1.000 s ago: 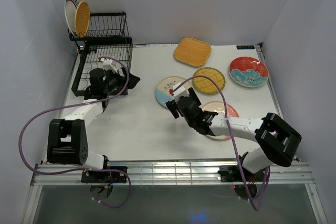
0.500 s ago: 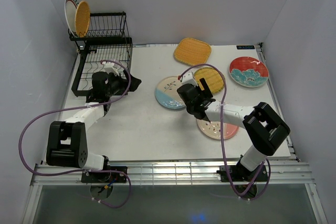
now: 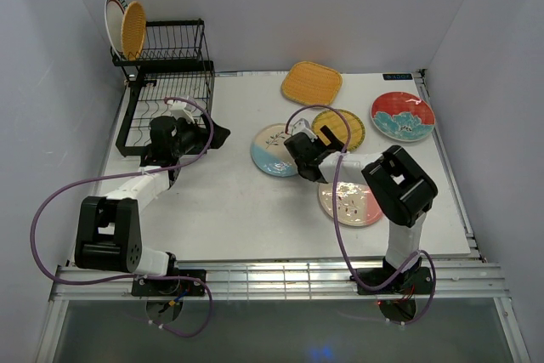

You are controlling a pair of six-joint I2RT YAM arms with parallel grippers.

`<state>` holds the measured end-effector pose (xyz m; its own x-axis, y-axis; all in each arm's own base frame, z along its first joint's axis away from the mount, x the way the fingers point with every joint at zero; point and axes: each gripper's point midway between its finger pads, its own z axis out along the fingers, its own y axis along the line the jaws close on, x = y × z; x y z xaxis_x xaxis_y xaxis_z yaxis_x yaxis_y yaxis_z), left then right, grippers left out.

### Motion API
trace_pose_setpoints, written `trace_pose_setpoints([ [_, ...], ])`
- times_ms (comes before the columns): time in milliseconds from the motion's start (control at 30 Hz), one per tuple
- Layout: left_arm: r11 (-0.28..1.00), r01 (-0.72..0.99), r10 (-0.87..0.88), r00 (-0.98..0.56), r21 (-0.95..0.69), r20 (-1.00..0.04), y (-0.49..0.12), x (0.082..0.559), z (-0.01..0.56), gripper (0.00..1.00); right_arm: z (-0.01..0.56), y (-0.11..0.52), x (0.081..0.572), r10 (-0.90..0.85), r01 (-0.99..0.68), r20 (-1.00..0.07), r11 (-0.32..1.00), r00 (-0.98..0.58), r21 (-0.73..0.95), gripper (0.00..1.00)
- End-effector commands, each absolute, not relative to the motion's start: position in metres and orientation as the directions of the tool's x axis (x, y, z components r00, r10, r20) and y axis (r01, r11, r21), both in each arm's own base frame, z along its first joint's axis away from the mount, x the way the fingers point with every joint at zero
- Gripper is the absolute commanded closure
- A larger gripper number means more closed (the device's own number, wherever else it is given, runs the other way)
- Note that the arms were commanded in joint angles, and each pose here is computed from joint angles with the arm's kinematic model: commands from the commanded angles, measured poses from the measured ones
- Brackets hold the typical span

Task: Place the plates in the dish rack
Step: Pick up the plate at the center of the board.

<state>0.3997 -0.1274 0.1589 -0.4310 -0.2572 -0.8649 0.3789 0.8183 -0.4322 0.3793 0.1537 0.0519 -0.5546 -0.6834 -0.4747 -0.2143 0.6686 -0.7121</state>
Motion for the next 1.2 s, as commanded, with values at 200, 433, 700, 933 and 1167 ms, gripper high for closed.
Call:
trace_pose_setpoints([
  [200,0.819,0.407,-0.242,-0.394,-0.405,-0.887,-0.129,0.399,0.17,0.02,0.057,0.147,0.408,-0.693,-0.168,-0.448,0.628,-0.565,-0.76,0.11],
  [433,0.813,0.422,-0.239,-0.388,-0.401,-0.89,-0.131,0.397,0.173,0.02,0.052,0.145,0.421,-0.699,-0.164,-0.454,0.625,-0.553,-0.763,0.26],
  [700,0.81,0.425,-0.236,-0.396,-0.405,-0.887,-0.132,0.397,0.171,0.02,0.049,0.155,0.434,-0.715,-0.149,-0.499,0.633,-0.489,-0.76,0.39],
  [933,0.81,0.426,-0.234,-0.394,-0.402,-0.889,-0.132,0.397,0.171,0.02,0.04,0.161,0.44,-0.731,-0.167,-0.491,0.623,-0.474,-0.764,0.67],
  [1167,0.807,0.43,-0.235,-0.394,-0.404,-0.889,-0.133,0.396,0.172,0.02,0.055,0.158,0.433,-0.704,-0.136,-0.547,0.661,-0.454,-0.738,0.92],
])
